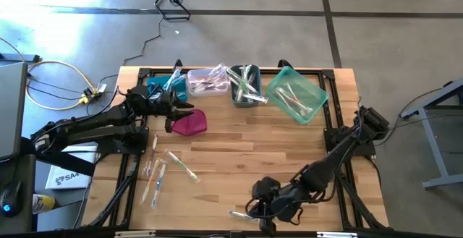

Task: Pick & Place Toothbrushes
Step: Put the blue toothbrush into the blue bin

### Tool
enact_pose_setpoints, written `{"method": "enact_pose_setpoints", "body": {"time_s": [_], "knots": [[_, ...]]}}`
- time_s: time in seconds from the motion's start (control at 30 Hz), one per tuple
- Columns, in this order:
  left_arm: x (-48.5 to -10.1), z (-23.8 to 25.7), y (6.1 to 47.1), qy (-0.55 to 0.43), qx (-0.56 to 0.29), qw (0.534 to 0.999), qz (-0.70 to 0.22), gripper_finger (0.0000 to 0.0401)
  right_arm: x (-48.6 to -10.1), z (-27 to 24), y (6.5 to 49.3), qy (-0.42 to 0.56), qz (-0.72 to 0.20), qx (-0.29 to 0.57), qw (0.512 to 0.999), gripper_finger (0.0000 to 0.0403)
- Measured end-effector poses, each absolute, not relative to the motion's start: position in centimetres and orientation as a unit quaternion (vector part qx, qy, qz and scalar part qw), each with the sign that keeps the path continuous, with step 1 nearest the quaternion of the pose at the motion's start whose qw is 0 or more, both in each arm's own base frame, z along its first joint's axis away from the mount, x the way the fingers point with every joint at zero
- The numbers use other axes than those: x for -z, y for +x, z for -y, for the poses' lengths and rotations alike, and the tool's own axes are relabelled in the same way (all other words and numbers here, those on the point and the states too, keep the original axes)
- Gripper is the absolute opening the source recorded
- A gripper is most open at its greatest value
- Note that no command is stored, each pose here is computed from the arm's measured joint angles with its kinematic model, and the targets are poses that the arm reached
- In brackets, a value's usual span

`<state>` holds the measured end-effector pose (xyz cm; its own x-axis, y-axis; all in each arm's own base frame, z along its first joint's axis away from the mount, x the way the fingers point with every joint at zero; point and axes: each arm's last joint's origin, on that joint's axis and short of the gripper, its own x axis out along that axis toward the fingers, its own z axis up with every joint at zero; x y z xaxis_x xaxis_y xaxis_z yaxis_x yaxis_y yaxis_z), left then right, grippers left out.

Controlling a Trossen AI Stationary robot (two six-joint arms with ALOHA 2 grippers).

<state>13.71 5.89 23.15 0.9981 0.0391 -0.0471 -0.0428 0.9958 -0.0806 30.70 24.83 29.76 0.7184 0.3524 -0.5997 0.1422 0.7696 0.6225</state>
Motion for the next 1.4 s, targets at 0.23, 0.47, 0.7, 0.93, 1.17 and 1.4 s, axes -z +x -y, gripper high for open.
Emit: {"method": "enact_pose_setpoints", "body": {"time_s": [0.23,0.47,0.7,0.93,1.17,1.4], "knots": [[-23.1,-5.9,13.7,-0.041,-0.021,0.999,-0.023,0.0122,-30.7,-25.8,32.0,0.333,-0.338,-0.094,0.875,0.0003],[-23.1,-5.9,13.7,-0.041,-0.020,0.999,-0.023,0.0122,-30.4,-27.8,33.3,0.315,-0.372,-0.102,0.867,0.0003],[-23.1,-5.9,13.7,-0.042,-0.020,0.999,-0.023,0.0122,-28.0,-26.9,31.8,0.304,-0.500,-0.009,0.811,0.0003],[-23.1,-5.9,13.7,-0.043,-0.020,0.999,-0.023,0.0122,-27.2,-26.1,30.9,0.301,-0.549,0.047,0.779,0.0003],[-23.1,-5.9,13.7,-0.043,-0.020,0.999,-0.023,0.0122,-27.2,-26.0,31.0,0.294,-0.532,0.059,0.791,0.0027],[-23.1,-5.9,13.7,-0.043,-0.020,0.999,-0.024,0.0122,-26.3,-26.3,31.3,0.256,-0.526,0.058,0.809,0.0112]]}}
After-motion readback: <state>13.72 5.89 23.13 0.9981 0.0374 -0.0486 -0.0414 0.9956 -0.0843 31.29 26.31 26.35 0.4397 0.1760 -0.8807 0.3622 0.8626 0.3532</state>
